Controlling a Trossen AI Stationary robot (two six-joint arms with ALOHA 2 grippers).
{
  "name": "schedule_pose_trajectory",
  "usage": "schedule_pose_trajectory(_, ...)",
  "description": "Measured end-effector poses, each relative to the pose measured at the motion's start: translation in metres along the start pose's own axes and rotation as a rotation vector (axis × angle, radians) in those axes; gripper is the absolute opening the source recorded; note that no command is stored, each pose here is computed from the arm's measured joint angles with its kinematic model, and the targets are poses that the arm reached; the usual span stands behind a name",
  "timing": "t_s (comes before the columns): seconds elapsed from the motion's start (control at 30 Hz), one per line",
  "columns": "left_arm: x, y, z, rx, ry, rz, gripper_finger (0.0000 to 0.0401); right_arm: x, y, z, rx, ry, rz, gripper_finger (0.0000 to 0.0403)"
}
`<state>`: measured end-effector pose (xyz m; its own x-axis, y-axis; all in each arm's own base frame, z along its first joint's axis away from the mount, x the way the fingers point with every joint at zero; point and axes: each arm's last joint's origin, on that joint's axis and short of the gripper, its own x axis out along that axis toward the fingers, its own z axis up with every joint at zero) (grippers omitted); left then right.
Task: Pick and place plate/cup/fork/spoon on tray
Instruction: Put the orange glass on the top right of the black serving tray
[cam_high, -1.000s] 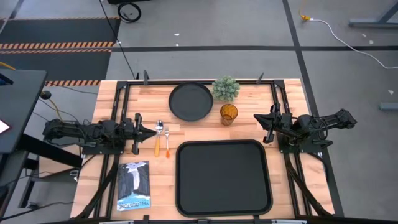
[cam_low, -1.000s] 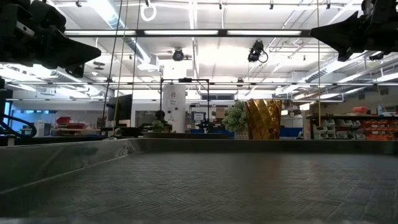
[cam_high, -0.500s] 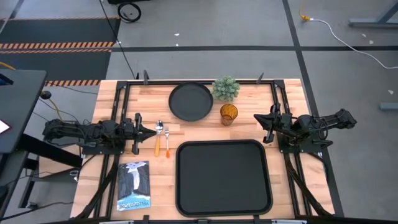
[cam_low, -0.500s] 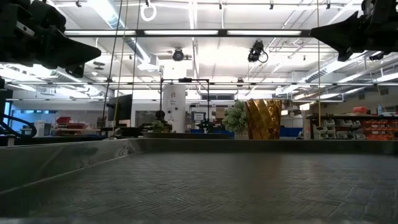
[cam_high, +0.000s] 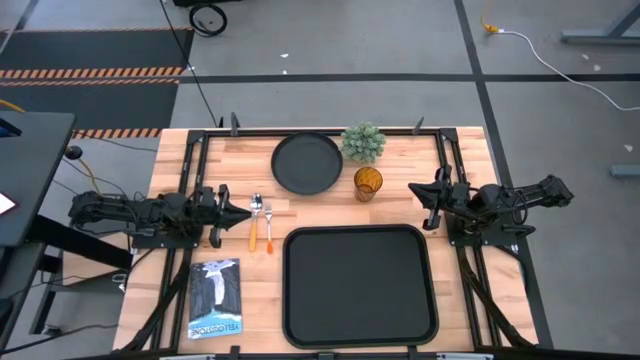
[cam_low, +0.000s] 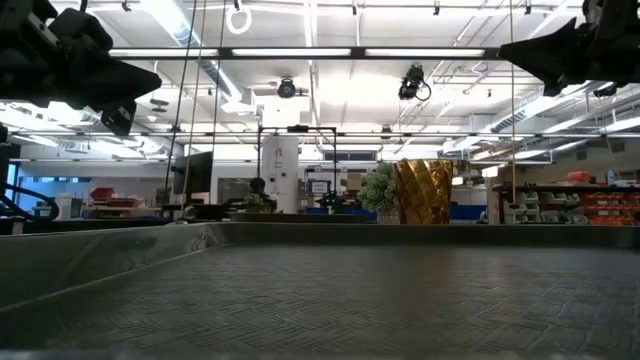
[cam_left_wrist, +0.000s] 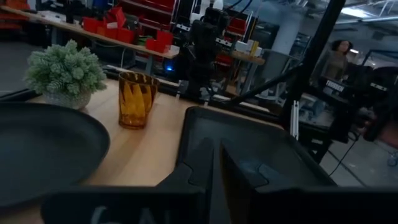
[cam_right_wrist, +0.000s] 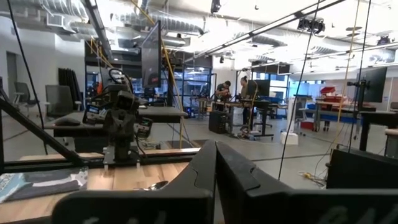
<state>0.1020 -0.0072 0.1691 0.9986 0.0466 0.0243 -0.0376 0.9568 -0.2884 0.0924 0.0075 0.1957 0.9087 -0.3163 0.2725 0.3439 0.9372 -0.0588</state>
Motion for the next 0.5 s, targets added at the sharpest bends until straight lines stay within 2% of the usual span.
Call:
schedule_pose_trajectory(0.23, 0.000, 0.000, 0.001, 0.014, -0.009, -0.001, 0.0036, 0.000, -0.001, 0.004, 0.046, -0.038, -0.009, 0.0016)
schedule_pose_trajectory(0.37, 0.000, -0.002, 0.010, 0.001, -0.107, -0.011, 0.0036, 0.000, -0.001, 0.005, 0.153, -0.043, -0.010, 0.0016)
schedule_pose_trajectory(0.5, 0.000, -0.002, 0.021, 0.097, -0.236, 0.081, 0.0036, 0.000, -0.002, 0.004, 0.277, -0.044, -0.016, 0.0016)
